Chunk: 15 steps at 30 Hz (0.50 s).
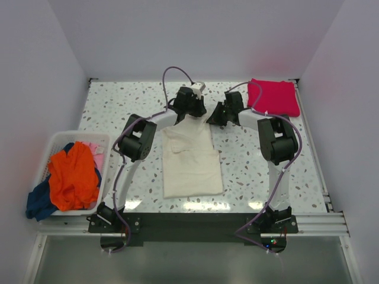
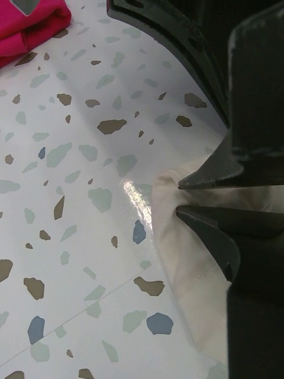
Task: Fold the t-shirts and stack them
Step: Fold the tshirt
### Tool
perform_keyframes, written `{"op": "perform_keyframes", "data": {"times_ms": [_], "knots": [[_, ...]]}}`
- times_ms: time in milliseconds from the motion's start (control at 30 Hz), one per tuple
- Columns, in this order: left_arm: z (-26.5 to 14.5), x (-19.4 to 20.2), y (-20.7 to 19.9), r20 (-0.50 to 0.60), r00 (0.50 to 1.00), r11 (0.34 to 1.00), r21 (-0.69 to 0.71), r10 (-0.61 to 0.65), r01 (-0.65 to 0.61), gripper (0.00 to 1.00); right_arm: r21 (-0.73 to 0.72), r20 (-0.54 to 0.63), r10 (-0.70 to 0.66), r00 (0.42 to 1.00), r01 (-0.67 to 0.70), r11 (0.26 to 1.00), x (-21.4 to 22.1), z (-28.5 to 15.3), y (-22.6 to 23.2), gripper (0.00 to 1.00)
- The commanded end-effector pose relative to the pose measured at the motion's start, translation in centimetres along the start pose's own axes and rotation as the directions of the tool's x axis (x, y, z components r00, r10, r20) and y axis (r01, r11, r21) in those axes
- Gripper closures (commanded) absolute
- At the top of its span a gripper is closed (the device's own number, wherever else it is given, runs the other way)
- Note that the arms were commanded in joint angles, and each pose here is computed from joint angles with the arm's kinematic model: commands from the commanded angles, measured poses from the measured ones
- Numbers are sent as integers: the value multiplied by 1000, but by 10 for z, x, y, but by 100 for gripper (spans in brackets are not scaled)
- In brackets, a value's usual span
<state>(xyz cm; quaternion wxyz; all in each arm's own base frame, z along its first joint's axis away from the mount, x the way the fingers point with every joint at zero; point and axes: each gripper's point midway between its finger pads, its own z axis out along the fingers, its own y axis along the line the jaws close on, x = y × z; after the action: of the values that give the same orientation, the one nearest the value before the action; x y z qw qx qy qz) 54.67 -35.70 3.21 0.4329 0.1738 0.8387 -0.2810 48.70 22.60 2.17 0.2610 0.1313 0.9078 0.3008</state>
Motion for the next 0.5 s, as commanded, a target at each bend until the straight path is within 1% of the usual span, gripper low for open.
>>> {"op": "perform_keyframes", "data": {"times_ms": [0,33,67,133,167,267,467], "knots": [[-15,-45,-15,99,995,999,51,7,-12,79,92,-58,28,998,-22,996,23,11,-32,85],[-15,-46,-14,103,995,998,55,5,-11,81,90,-56,25,998,-20,996,22,10,-31,85],[-16,-46,-14,104,995,998,59,2,-8,85,89,-56,24,998,-18,996,22,10,-31,85],[-17,-48,-13,108,994,998,61,-2,-4,89,92,-56,24,998,-19,996,22,10,-31,86],[-18,-48,-13,110,994,998,60,-4,-2,93,92,-54,23,998,-18,996,22,10,-31,86],[-22,-54,-10,126,992,998,57,-14,7,100,94,-56,24,998,-19,995,23,11,-32,86],[-33,-66,8,171,984,998,26,-53,50,100,96,-58,28,998,-23,995,24,12,-34,86]]}}
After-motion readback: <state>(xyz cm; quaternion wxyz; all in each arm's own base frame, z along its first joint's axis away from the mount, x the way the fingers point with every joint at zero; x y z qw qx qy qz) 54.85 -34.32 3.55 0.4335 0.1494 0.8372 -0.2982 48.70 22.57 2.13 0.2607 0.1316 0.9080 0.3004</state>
